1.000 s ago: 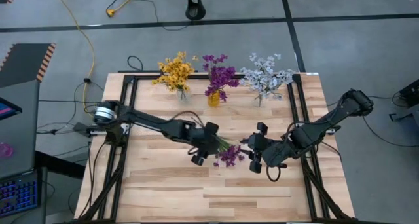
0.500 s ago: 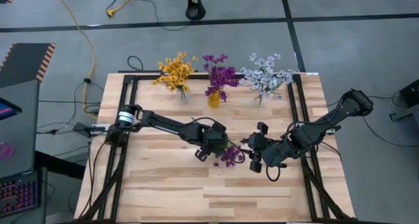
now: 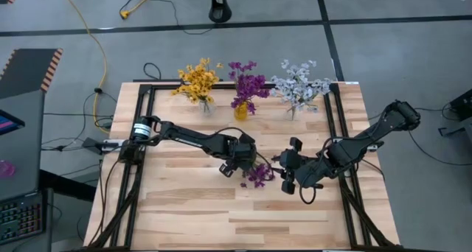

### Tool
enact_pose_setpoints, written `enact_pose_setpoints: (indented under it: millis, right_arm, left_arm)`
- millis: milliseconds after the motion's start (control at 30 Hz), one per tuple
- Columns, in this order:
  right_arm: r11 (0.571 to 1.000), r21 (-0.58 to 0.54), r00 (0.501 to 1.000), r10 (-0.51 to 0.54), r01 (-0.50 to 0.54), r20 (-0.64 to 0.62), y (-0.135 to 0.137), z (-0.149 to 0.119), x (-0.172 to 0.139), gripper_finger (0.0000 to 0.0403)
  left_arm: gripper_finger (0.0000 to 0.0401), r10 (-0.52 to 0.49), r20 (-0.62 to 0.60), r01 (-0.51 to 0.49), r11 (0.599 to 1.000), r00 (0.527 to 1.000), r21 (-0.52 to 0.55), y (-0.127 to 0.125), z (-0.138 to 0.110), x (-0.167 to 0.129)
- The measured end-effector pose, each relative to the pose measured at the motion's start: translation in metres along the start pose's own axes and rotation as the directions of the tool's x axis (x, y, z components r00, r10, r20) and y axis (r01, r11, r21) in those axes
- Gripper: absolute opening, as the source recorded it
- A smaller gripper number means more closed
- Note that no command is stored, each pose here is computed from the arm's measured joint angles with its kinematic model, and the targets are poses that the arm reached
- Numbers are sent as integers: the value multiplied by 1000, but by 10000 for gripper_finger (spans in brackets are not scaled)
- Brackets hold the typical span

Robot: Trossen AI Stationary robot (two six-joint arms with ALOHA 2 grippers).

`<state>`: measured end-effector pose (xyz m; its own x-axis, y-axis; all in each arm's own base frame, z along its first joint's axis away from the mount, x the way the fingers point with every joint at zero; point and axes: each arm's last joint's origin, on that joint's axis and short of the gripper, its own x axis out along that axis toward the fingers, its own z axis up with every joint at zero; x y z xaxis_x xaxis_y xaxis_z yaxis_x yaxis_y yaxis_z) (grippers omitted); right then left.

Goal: Sort flowers into vase by color
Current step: Put the purple flowers into the yellow vase

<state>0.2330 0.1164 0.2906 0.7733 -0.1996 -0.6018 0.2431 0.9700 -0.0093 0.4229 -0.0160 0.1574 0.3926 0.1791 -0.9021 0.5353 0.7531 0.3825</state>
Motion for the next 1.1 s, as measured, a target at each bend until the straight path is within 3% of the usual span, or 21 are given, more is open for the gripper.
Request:
enact_pose_setpoints:
  millis: [300,667,1100]
  right_arm:
    - [1000,0,1000,2,-2,-1,0,0,0,176]
    - [1000,0,1000,2,-2,-1,0,0,0,176]
    - [1000,-1,1000,3,-3,-4,0,0,0,176]
  left_arm:
    - [201,-1,15,-1,996,1000,88,2,0,0]
    - [201,-46,47,42,996,998,73,9,-6,2]
    - [201,-55,34,53,996,998,76,9,-7,27]
